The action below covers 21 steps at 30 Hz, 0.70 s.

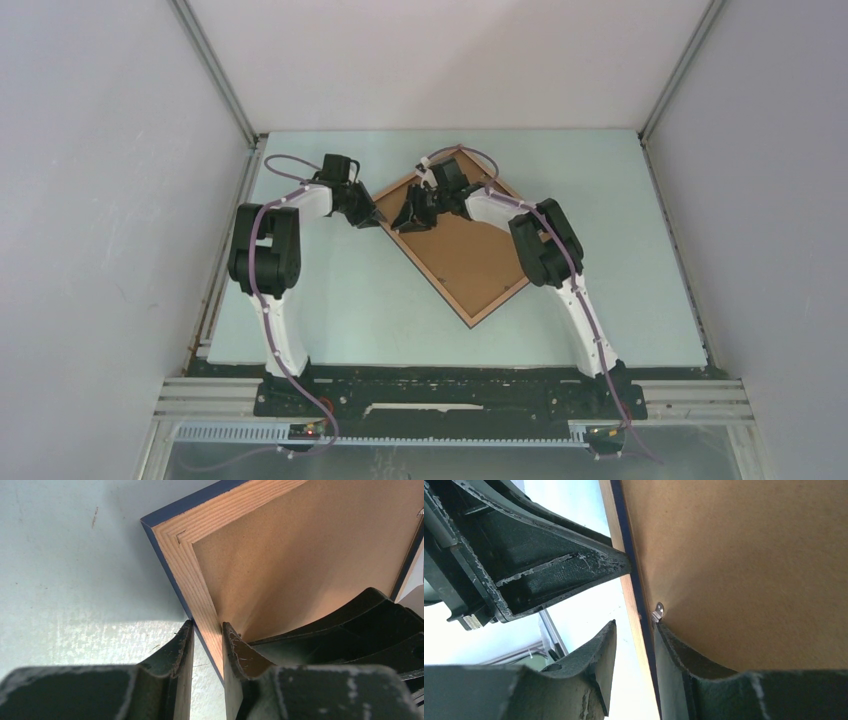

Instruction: Put the photo into the frame

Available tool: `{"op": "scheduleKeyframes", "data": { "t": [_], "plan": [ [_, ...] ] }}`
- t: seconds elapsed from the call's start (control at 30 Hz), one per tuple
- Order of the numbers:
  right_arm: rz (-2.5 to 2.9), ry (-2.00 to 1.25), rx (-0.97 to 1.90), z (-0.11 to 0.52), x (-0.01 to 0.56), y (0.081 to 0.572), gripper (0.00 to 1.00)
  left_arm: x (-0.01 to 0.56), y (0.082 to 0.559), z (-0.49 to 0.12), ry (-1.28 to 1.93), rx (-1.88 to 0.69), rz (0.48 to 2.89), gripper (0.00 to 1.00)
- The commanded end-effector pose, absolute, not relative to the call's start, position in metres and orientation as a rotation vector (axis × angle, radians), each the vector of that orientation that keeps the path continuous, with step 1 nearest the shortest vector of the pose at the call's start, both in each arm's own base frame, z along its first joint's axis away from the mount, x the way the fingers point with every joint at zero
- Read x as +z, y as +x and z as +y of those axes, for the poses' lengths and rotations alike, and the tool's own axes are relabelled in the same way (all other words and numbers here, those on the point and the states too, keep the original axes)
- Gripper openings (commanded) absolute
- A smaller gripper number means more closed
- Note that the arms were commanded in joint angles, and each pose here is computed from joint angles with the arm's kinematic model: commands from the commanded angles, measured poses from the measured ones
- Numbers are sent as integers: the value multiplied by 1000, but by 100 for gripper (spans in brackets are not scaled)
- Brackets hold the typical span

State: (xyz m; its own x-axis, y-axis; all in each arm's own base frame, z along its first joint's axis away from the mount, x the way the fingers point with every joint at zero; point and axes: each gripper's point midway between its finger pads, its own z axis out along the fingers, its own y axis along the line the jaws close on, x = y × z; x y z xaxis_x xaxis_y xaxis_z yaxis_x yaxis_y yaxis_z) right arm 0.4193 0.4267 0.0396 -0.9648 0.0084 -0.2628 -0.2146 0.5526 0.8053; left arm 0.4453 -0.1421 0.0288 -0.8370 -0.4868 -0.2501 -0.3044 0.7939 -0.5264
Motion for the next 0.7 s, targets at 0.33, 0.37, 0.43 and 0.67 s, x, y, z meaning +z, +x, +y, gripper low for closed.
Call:
{"op": "scheduleKeyframes", "data": {
  "t": [0.33,0.37,0.43,0.67],
  "plan": [
    [2527,-199,1477,447,33,416,42,18,450,-143,-590,-656,2590,0],
    [2520,-206,1490,450,34,416,42,19,450,-142,-591,-654,2589,0],
    [2510,-225,1511,455,37,414,42,19,451,-143,-589,-656,2589,0],
    [2406,-216,1436,432,68,424,43,20,456,-137,-543,-603,2593,5]
  ]
}}
